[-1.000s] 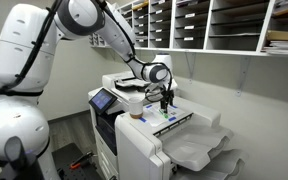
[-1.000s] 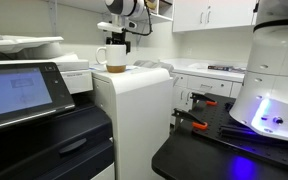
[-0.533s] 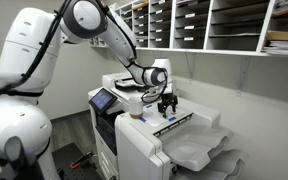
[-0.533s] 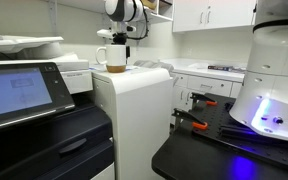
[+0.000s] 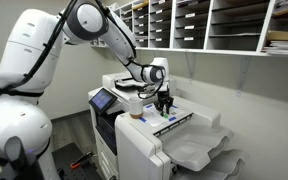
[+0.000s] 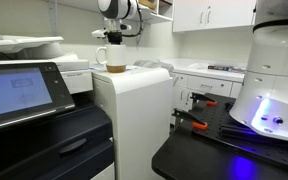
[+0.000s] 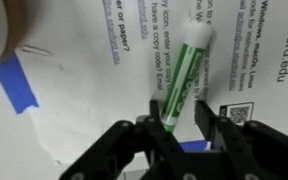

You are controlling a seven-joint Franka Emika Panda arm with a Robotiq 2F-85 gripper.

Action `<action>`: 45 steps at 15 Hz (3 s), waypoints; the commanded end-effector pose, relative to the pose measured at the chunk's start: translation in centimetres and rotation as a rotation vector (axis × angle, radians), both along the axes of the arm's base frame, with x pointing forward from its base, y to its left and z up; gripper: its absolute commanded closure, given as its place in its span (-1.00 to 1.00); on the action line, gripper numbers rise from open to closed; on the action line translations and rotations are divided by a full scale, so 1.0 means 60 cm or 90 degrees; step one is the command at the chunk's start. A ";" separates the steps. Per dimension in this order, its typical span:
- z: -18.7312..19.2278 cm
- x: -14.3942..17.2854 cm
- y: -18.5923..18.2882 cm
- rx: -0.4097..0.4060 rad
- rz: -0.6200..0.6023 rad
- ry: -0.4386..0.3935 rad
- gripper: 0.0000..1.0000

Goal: Pick up the marker and put it in the cup

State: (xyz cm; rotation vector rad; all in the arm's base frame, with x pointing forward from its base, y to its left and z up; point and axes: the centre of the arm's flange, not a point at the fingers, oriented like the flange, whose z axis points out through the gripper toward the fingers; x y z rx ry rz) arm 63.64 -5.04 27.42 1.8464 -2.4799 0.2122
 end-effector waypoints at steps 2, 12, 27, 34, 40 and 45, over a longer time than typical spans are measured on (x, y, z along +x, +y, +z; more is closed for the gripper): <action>0.016 0.013 -0.001 0.007 -0.027 -0.004 0.85; 0.089 -0.029 0.012 -0.073 0.117 -0.006 0.91; 0.230 -0.193 0.216 -0.495 0.206 0.027 0.91; 0.190 -0.207 0.310 -0.544 0.169 0.061 0.91; 0.134 -0.214 0.366 -0.571 0.186 0.092 0.91; 0.094 -0.219 0.399 -0.582 0.207 0.073 0.91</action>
